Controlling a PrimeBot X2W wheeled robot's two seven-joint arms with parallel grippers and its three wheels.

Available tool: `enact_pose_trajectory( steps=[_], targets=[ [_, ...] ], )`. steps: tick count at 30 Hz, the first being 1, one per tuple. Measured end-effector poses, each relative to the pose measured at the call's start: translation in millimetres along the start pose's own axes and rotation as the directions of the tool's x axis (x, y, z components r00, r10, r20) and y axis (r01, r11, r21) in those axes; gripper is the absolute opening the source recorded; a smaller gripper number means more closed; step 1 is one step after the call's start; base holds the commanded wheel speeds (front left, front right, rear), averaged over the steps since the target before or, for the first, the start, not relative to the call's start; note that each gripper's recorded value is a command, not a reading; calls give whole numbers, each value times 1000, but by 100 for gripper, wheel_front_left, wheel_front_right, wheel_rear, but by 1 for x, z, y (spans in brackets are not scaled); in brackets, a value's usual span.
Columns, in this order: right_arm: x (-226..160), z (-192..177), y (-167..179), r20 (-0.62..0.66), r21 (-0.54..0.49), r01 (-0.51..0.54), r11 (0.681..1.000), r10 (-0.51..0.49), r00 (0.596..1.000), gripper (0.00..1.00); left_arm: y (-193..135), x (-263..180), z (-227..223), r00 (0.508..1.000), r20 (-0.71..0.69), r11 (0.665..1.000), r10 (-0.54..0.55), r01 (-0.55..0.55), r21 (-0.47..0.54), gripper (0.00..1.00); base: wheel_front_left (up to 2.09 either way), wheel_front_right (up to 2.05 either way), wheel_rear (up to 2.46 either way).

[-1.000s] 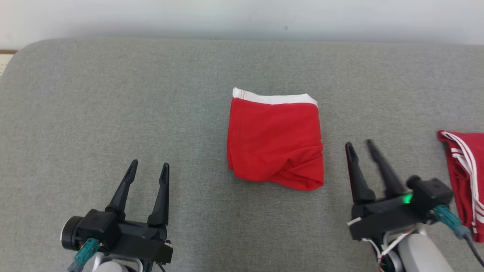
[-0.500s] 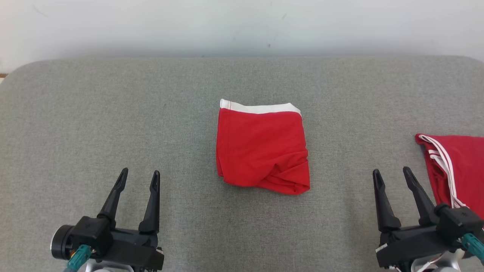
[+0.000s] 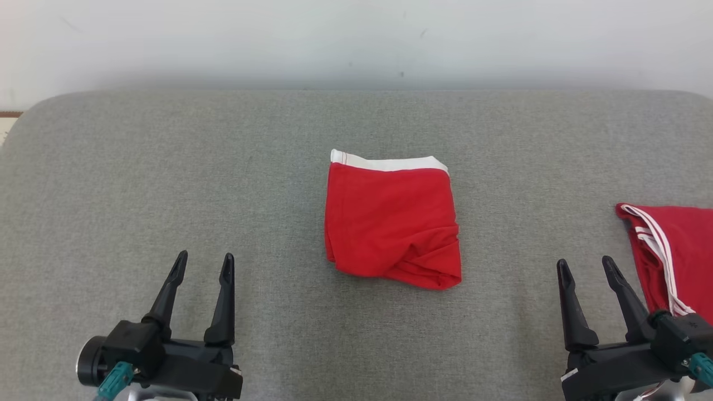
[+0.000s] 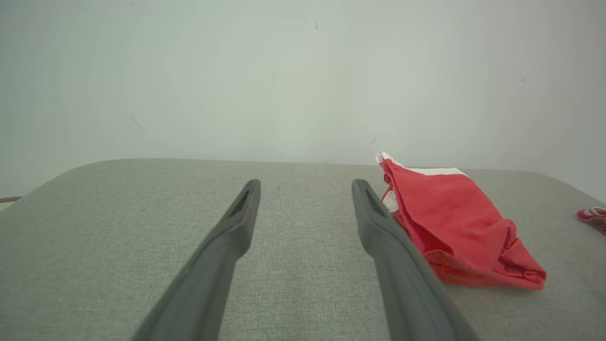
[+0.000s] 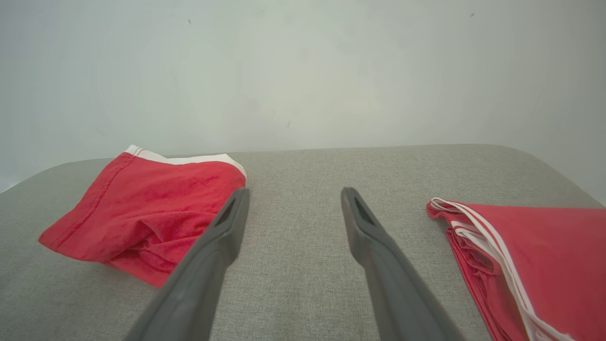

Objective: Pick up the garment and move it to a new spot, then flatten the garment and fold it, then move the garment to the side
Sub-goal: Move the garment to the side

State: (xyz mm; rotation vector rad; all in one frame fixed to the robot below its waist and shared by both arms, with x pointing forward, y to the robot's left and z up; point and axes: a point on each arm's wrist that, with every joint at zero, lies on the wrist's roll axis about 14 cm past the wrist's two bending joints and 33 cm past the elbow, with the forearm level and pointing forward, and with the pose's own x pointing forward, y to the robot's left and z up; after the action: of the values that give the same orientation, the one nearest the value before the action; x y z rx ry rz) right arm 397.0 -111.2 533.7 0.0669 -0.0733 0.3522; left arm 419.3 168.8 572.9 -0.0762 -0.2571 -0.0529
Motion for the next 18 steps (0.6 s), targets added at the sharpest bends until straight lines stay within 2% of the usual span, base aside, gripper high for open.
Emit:
enact_pose_trajectory(
  steps=[11, 18],
  targets=[
    [31, -11, 14, -41, 2, -91, 996, 91, 995, 100, 6, -2, 1, 1000, 3, 1000, 16, -16, 7, 100, 0, 0, 0],
    [64, -39, 32, -127, 23, -188, 982, 189, 974, 100, 0, 0, -8, 1000, -14, 1000, 1, -1, 1, 100, 0, 0, 0]
  ],
)
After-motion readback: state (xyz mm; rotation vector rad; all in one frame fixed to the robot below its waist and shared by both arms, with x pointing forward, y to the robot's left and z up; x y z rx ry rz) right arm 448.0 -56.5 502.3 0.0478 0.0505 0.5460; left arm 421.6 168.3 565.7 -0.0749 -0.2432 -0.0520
